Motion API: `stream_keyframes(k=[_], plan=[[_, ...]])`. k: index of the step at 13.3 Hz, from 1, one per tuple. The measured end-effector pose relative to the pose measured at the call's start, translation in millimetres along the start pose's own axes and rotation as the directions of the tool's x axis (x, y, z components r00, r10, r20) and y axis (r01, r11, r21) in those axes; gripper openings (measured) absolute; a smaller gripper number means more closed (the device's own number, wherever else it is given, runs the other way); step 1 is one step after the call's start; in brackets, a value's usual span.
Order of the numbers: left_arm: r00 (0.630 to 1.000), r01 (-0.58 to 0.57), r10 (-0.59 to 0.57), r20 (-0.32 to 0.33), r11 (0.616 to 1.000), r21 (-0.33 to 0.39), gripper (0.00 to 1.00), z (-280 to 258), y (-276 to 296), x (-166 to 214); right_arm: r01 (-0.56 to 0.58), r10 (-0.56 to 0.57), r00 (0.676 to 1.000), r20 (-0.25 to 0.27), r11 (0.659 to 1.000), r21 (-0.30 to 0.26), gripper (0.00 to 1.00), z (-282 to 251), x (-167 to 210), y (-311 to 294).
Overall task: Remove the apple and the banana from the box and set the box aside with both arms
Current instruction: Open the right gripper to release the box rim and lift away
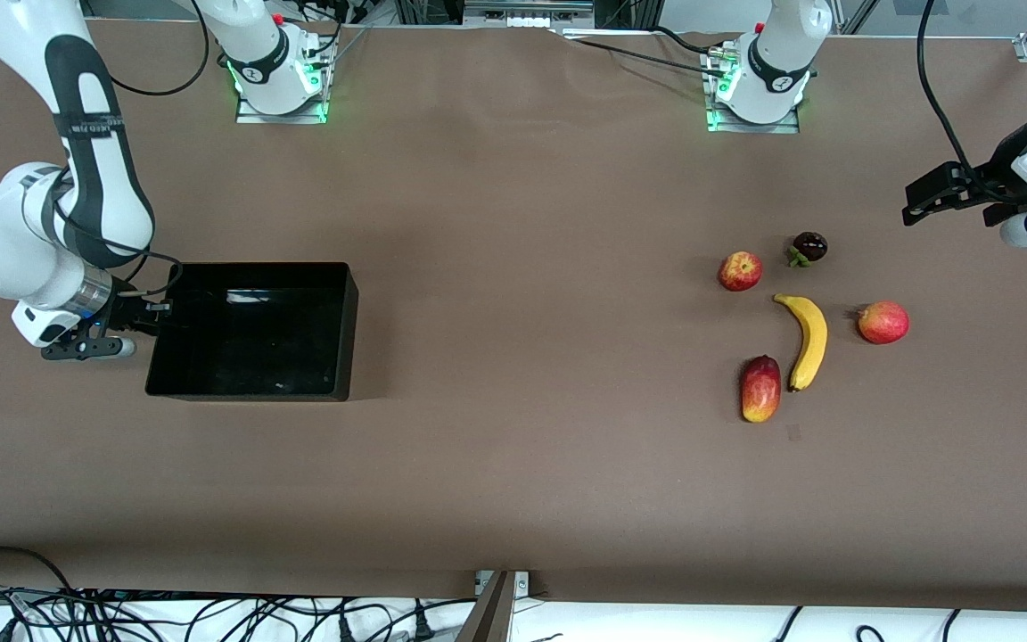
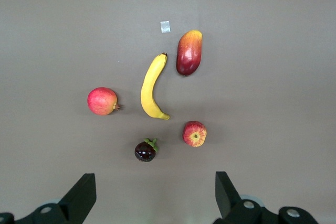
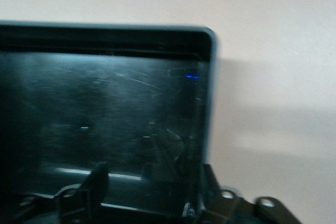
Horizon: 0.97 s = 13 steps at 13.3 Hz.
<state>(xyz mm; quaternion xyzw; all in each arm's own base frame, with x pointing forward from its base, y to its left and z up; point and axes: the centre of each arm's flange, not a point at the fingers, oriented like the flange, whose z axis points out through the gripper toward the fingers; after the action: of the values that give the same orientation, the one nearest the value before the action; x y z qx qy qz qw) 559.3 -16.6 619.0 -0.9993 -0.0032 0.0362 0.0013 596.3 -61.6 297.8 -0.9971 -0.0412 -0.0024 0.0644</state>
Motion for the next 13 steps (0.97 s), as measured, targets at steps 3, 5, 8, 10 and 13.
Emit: stream_keyframes(k=[3, 5, 8, 10, 13], plan=[[1.000, 0.014, -0.014, -0.003, 1.000, -0.001, 1.00, -1.5, -7.7, -0.6, -0.005, 0.005, 0.999, 0.032, 1.000, -0.002, 1.00, -51.4, 21.9, -34.0], [1.000, 0.017, -0.017, -0.005, 1.000, -0.001, 1.00, -2.4, -9.0, -1.1, -0.029, 0.030, 0.998, 0.057, 1.000, -0.011, 1.00, -91.3, 31.5, -62.8], [1.000, 0.016, -0.016, -0.007, 1.000, -0.001, 1.00, -3.7, -9.0, -1.9, -0.020, 0.023, 0.998, 0.056, 0.998, -0.059, 1.00, -142.8, 28.8, -110.1], [1.000, 0.019, -0.019, -0.009, 1.000, -0.001, 1.00, -4.6, -10.6, -2.3, -0.006, 0.010, 0.997, 0.071, 0.998, -0.060, 1.00, -179.9, 10.7, -126.3], [0.999, 0.033, -0.033, -0.011, 0.999, -0.002, 1.00, -5.8, -18.1, -3.0, 0.018, -0.014, 0.997, 0.072, 0.998, -0.059, 1.00, -234.5, -20.5, -125.7]])
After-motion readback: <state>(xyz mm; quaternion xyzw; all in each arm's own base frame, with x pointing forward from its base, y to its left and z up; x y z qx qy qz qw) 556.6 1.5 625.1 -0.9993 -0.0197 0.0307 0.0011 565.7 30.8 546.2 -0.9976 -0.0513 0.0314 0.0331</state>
